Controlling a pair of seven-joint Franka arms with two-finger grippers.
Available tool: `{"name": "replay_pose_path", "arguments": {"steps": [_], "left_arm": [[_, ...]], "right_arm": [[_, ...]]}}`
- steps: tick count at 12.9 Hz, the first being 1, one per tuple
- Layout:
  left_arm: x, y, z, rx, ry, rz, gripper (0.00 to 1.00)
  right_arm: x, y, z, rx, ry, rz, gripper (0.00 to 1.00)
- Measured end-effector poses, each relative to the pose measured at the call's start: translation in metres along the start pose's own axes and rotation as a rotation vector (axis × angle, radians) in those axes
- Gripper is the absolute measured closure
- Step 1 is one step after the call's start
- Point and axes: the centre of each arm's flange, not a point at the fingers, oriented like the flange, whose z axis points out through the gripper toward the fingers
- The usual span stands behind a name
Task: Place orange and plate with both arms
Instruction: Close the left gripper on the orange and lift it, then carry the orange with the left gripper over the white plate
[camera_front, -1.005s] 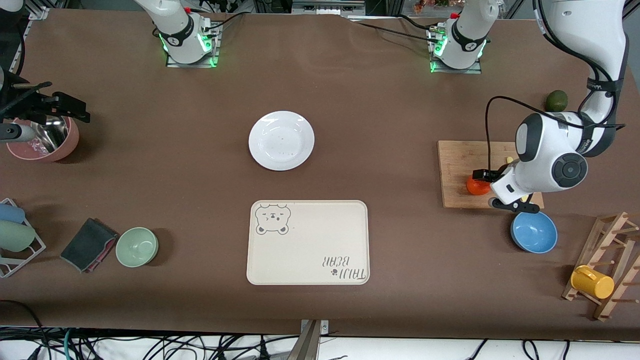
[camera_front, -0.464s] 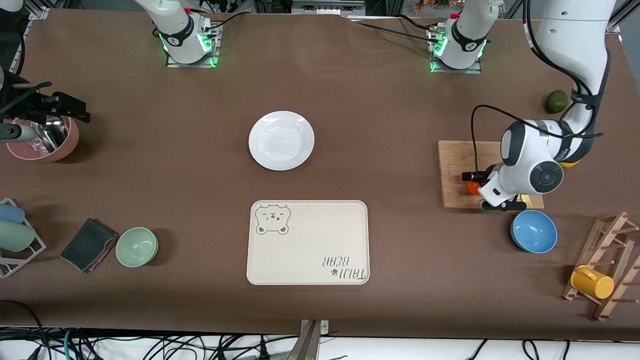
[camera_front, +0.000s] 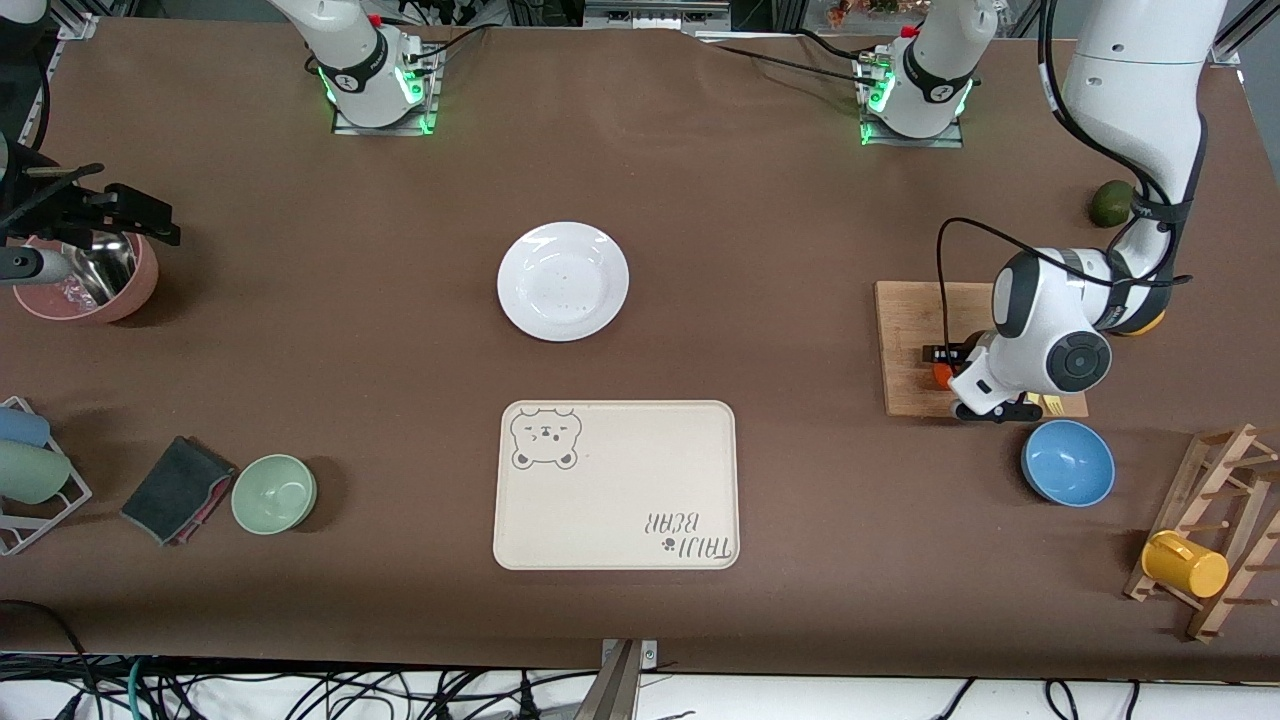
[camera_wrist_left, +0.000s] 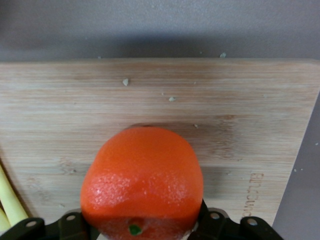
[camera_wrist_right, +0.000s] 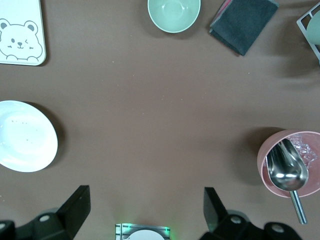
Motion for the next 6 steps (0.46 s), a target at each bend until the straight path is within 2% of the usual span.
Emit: {"name": "replay_pose_path", "arguments": {"steps": [3,6], "left_arm": [[0.005,0.002,-0.015,0.000,0.014,0.003,0.35],[0.012,0.028,-0.063,0.011,0.007,-0.014,0.35]], "right_arm": [[0.000,-0.002,0.000,0.000,0.001,-0.003,0.00],[0.000,-0.003,0.000,-0.001,0.002,-0.006,0.00]]}}
